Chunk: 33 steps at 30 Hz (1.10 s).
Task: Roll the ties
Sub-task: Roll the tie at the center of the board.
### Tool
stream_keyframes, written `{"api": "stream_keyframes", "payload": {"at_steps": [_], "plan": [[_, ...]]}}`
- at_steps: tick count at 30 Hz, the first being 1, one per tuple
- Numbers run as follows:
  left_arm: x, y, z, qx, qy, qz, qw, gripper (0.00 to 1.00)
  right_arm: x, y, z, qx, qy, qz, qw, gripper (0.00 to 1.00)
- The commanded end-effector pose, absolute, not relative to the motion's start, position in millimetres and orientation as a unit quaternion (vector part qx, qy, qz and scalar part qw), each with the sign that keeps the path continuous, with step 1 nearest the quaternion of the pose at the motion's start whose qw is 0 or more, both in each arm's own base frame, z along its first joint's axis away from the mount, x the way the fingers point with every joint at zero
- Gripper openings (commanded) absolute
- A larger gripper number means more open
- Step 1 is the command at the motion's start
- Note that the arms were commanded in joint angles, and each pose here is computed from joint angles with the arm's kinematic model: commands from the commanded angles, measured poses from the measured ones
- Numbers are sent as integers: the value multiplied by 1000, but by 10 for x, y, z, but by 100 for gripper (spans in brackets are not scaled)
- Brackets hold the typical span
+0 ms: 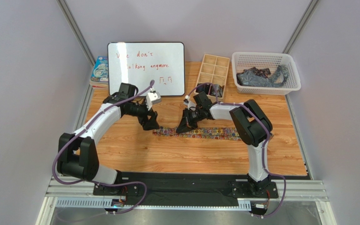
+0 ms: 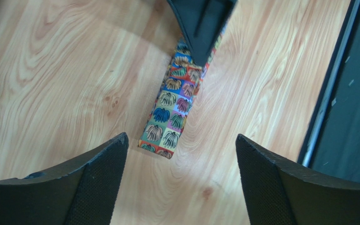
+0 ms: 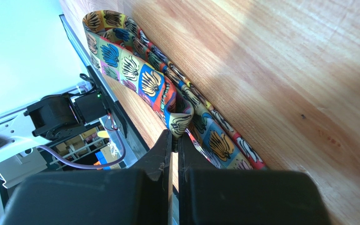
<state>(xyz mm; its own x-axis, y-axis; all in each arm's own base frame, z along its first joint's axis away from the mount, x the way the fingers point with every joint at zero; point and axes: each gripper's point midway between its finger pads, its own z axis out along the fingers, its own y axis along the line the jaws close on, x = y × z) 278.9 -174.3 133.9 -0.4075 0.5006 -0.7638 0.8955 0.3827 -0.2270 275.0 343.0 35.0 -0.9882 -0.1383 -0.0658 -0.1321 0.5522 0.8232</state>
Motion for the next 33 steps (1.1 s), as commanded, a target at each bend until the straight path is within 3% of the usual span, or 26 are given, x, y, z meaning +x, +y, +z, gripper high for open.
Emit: {"api": "stream_keyframes", "payload": {"at_steps": [1,6,20,26,28,29,33], "plan": [[2752,-1816,1124,599,668,-282,340,87,2811,3492,589,92,-865,-492,-22,0],[2778,-1935,919,647,636,-256,334,81,2804,3486,597,94,-865,-492,-23,0],[2844,-2059,438,667,672,-191,259,67,2786,3486,609,100,-862,-497,-20,0],[2783,-2077,408,681,661,-181,260,37,2794,3467,606,102,-861,-498,-17,1],[2728,-2064,376,689,653,-181,256,27,2797,3465,617,101,-861,-498,-15,4],[2706,-2069,373,693,650,-179,254,21,2825,3466,630,102,-861,-498,-17,10],[2675,-2071,349,698,647,-179,251,19,2862,3481,701,101,-863,-495,-17,33]]}}
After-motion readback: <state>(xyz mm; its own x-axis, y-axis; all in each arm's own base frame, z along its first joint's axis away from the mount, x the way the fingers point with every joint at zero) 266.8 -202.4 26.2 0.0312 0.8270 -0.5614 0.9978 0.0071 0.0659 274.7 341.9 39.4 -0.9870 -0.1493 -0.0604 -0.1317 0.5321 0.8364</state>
